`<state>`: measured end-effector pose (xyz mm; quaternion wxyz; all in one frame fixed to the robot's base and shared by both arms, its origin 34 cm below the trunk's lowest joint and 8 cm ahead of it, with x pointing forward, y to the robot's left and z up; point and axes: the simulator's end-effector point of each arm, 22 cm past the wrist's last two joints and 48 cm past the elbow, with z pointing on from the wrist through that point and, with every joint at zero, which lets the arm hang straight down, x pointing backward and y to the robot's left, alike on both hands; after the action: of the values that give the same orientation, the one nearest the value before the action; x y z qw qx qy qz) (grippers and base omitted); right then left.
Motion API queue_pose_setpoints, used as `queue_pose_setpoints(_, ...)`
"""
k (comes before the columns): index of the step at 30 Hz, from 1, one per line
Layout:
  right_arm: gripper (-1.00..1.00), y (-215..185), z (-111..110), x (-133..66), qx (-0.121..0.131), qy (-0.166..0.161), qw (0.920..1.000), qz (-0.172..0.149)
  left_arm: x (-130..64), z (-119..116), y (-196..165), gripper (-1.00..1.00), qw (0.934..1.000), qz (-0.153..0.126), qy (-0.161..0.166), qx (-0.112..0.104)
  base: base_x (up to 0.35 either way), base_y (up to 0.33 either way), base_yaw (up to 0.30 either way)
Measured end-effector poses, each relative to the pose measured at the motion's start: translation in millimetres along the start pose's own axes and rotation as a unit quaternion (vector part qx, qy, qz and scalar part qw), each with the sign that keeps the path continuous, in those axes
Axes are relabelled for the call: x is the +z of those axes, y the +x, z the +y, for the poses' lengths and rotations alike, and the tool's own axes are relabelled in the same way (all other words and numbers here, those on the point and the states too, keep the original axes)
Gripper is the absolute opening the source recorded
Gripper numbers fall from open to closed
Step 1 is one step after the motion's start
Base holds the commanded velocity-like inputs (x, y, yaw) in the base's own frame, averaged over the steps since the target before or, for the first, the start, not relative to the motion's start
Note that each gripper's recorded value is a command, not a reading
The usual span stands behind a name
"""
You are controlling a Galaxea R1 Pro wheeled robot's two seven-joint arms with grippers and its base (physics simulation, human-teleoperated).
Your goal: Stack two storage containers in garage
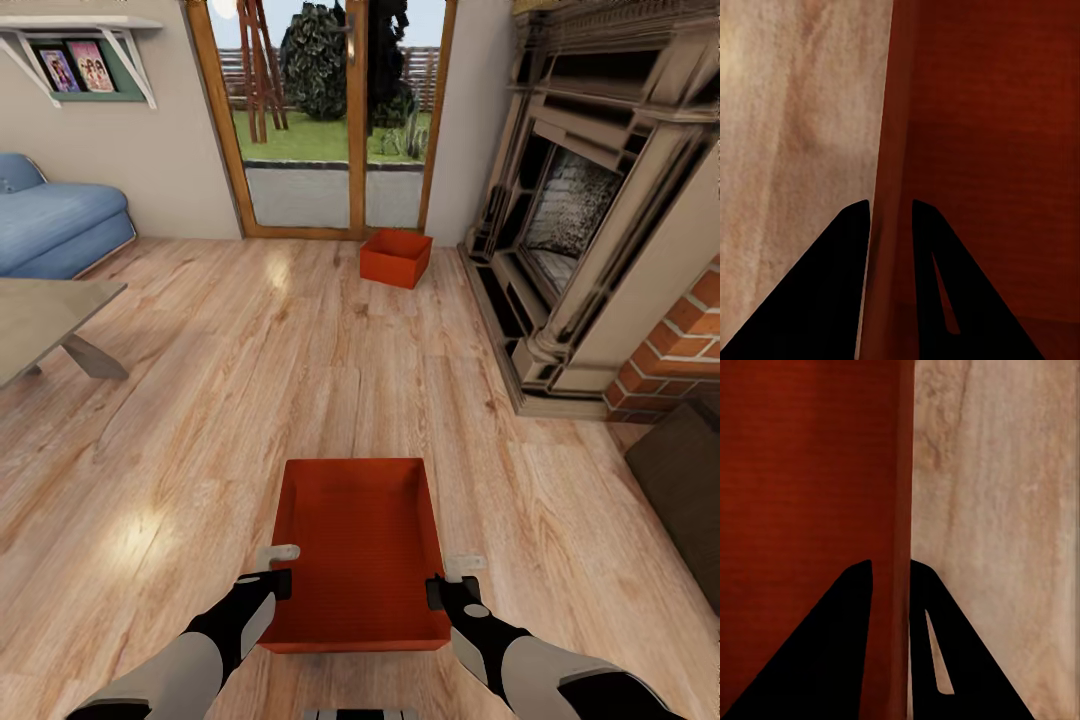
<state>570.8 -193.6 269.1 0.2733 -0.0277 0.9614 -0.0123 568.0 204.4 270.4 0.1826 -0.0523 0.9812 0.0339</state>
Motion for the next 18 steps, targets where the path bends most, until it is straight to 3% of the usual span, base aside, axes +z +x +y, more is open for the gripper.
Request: queue_pose_setpoints(18, -1.0, -26.4, -1.1, -28.5, 0.0, -0.001, 1.0, 0.001, -32.7, 1.7, -20.7, -1.0, 1.0, 0.0, 0.0, -0.001, 0.0, 0.0, 0.0)
